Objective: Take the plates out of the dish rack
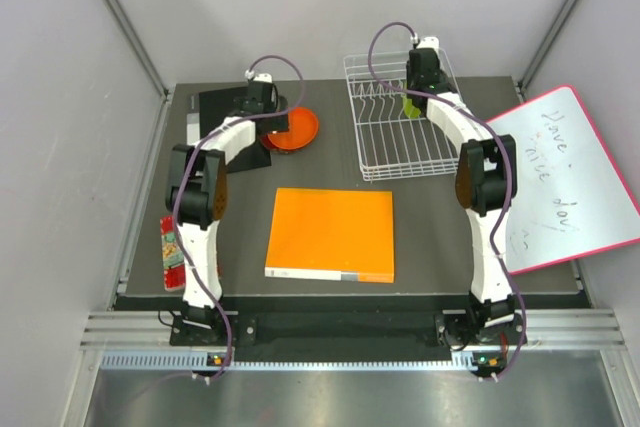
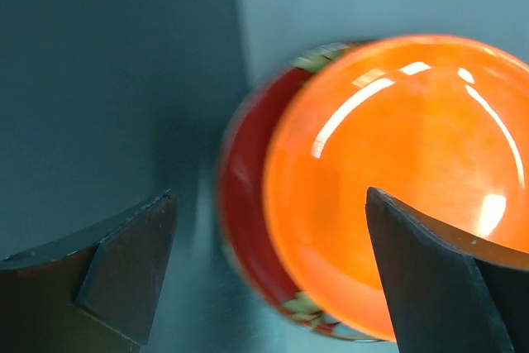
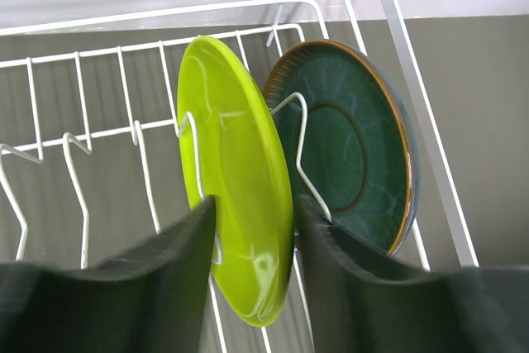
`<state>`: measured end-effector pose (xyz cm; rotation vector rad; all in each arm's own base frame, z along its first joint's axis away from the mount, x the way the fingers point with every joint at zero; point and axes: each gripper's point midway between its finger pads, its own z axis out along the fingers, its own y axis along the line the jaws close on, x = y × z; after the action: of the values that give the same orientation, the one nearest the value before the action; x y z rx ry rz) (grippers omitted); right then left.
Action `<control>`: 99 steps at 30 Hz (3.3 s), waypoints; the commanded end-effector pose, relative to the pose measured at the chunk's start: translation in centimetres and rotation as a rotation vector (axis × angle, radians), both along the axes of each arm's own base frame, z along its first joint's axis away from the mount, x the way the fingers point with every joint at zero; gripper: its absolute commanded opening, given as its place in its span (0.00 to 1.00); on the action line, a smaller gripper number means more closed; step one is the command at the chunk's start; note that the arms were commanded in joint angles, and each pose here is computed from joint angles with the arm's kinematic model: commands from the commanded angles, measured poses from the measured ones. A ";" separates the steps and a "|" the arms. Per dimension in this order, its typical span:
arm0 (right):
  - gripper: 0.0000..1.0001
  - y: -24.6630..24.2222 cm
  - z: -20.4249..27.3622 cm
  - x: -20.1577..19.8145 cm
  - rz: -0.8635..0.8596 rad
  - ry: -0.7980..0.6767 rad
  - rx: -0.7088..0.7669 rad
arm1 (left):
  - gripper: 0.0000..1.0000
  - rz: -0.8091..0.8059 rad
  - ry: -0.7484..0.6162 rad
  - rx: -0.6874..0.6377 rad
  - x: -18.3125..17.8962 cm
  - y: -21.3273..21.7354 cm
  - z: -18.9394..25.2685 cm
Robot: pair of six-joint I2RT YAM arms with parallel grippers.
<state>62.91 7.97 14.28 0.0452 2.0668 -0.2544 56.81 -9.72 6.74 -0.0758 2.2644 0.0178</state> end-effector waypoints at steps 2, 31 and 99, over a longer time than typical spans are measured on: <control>0.33 -0.8 0.8 1.1 -0.021 -0.036 0.004 | 0.99 0.133 -0.130 0.086 -0.2 3.5 5.7; 0.27 -1.1 -0.7 0.8 -0.021 -0.015 0.033 | 0.99 -0.099 -0.066 -0.411 0.8 -3.5 -0.8; 0.00 17.5 12.0 -26.7 0.521 -0.170 0.841 | 0.91 -0.595 -0.260 -0.890 -15.7 -16.2 18.1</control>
<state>36.69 22.14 20.84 0.0468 1.9988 0.6714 42.44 -24.14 20.61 0.0407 1.9384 -1.1550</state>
